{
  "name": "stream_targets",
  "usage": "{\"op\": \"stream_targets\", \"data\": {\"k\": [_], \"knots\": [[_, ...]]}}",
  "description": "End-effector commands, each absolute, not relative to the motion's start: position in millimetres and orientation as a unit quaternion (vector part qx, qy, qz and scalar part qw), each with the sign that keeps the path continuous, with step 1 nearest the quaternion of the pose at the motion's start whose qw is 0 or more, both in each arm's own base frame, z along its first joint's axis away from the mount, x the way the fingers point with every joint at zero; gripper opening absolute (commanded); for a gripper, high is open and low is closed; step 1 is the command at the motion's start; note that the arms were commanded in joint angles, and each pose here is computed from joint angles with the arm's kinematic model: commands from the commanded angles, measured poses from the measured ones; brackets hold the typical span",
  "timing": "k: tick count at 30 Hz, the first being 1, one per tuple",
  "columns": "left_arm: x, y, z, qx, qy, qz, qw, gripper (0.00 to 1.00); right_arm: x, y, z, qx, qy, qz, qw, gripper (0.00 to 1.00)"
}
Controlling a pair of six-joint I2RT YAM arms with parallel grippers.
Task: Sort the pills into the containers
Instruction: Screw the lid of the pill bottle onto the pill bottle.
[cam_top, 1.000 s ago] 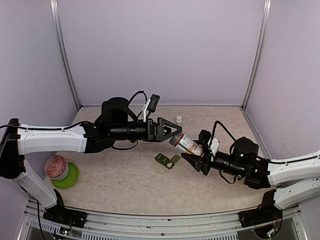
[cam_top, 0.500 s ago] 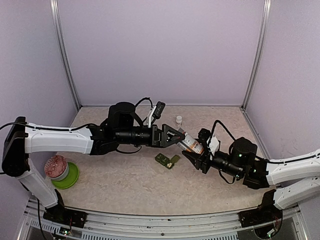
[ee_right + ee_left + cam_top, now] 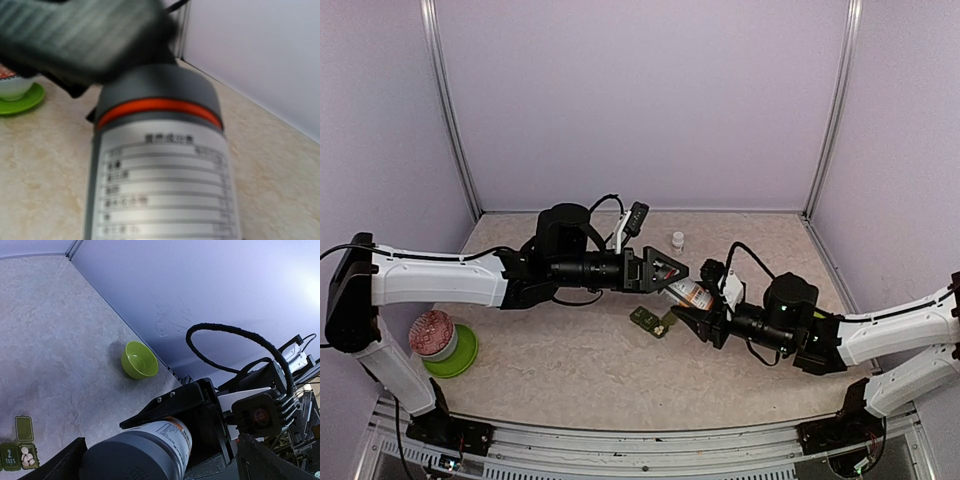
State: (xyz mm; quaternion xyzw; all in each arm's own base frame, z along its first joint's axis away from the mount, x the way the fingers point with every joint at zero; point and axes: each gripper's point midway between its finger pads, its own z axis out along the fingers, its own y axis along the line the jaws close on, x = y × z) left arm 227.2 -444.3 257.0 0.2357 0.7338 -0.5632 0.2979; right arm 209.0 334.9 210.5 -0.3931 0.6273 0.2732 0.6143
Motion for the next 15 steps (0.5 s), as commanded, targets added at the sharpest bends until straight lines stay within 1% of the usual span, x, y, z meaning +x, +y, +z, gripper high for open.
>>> {"op": "stream_targets", "data": {"k": [1,9,15], "knots": [[213,-453,293,0.267,0.679,-0.606,0.315,0.99,197,354,206,-0.418,0.618,0.312,0.588,0.23],[212,-450,298,0.269,0.677,-0.604,0.323,0.99,195,361,205,-0.429,0.614,0.318,0.581,0.23],[224,-442,290,0.242,0.703,-0.588,0.319,0.99,194,352,220,-0.427,0.602,0.306,0.601,0.23]]}}
